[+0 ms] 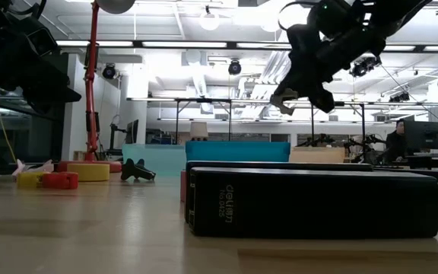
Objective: Pick and place Stapler, Stapler remover, tape
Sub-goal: Put the white staple remover into the blue bin
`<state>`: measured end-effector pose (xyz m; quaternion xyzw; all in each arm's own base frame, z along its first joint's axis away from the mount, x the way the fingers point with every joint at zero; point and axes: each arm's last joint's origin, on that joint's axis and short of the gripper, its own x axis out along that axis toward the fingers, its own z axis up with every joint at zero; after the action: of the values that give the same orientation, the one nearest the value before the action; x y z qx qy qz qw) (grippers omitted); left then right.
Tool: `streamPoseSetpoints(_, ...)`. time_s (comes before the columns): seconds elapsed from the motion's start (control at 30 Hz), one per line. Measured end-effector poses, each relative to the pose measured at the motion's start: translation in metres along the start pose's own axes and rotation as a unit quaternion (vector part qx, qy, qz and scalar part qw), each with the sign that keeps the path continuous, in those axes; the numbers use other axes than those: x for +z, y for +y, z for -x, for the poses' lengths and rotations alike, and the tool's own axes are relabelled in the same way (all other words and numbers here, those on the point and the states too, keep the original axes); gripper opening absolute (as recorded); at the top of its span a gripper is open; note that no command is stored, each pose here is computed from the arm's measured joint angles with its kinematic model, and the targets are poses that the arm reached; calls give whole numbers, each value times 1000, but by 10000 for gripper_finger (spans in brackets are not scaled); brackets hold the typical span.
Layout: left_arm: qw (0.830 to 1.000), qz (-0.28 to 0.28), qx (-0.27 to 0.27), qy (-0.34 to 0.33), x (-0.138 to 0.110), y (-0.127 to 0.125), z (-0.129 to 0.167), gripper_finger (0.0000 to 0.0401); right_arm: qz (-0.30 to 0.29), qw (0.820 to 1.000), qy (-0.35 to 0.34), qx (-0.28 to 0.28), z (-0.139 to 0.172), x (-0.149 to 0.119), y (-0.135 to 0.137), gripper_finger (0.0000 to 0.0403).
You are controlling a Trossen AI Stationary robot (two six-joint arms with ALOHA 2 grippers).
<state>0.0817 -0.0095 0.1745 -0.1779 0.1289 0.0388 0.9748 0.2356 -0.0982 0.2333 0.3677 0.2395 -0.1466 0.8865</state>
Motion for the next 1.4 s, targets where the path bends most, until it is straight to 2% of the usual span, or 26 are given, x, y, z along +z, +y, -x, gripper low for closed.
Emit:
streamPoseSetpoints(0.17,1000,0,0,0,0,0,0,217,30,1000,-9,1,-11,2,-3,57)
streamPoseSetpoints(0.47,1000,0,0,0,0,0,0,217,31,999,26,21,-50,-4,-13,57)
streamPoseSetpoints(0.7,1000,0,0,0,0,0,0,217,101,992,62,38,-74,2,-4,57)
streamPoseSetpoints(1.07,1000,0,0,0,0,0,0,217,163,971,171,-29,-92,4,-4,69)
streamPoseSetpoints(1.2,1000,0,0,0,0,0,0,217,177,966,181,-54,-91,5,-5,72)
streamPoseSetpoints(1.4,1000,0,0,0,0,0,0,217,179,965,182,-56,-90,5,-5,78)
